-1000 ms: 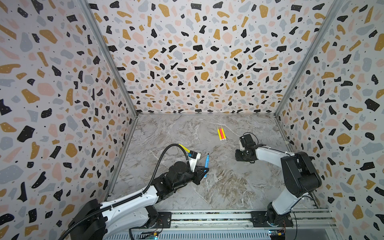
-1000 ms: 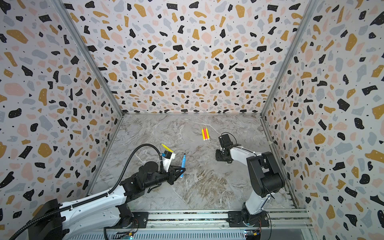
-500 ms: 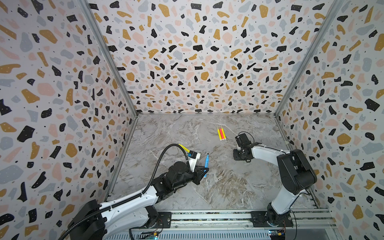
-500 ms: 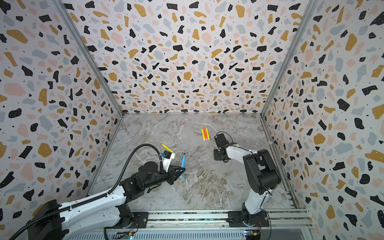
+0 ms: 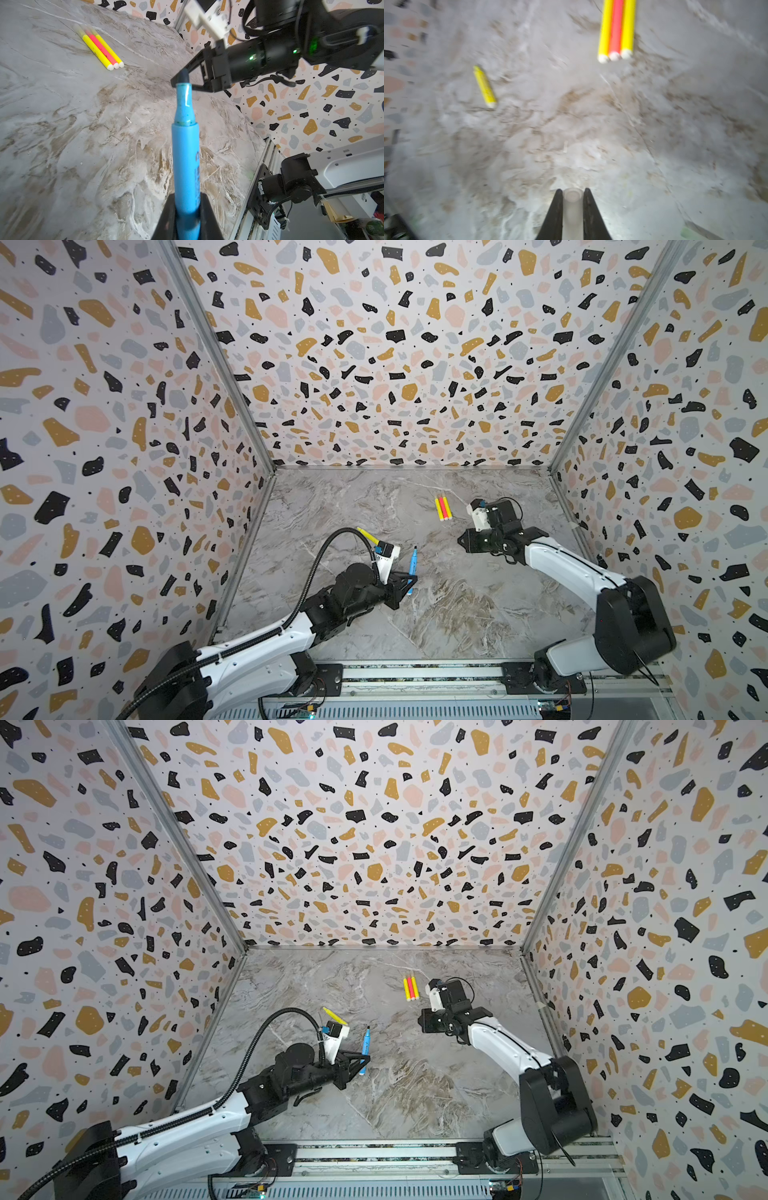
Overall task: Insert the pens into the pen caps
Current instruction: 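Grasp the clear cap with the right gripper and lift it, then carry the clear cap with the right gripper above the blue marker tip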
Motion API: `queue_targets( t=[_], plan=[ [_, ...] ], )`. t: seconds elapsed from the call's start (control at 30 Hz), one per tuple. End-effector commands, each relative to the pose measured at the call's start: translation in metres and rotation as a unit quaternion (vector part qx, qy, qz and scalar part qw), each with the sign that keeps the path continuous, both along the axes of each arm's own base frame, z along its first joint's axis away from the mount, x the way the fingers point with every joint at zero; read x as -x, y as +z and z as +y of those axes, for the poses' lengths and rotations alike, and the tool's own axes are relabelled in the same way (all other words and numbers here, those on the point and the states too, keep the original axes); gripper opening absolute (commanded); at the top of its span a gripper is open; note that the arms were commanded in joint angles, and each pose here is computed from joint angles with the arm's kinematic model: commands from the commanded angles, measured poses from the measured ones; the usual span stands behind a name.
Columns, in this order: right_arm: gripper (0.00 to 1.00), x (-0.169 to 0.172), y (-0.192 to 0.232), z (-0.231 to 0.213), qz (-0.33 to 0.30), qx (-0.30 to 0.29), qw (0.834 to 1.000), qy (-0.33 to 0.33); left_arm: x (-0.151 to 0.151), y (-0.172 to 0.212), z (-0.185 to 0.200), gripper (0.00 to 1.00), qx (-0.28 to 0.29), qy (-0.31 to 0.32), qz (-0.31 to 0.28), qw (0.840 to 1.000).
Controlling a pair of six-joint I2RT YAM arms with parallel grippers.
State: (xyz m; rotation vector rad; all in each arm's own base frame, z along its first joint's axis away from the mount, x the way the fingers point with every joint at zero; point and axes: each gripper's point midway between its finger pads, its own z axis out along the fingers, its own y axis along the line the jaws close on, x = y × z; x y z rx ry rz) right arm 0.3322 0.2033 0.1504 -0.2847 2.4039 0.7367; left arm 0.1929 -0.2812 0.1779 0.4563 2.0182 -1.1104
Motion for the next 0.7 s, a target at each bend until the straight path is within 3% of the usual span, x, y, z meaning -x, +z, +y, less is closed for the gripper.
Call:
queue_targets(
  t=[0.0, 0.27, 0.67],
  plan=[
    [0.01, 0.016, 0.056, 0.024, -0.047, -0.113, 0.991, 0.055, 0.002, 0.011, -0.005, 0.00, 0.022, -0.010, -0.012, 1.000],
    [0.02, 0.051, 0.129, 0.031, -0.129, -0.249, 0.956, 0.091, 0.005, 0.016, -0.016, 0.00, 0.065, -0.022, 0.001, 0.998],
    [0.02, 0.071, 0.146, 0.031, -0.141, -0.342, 0.924, 0.095, 0.012, 0.036, -0.049, 0.00, 0.111, -0.039, 0.002, 0.993]
  ],
)
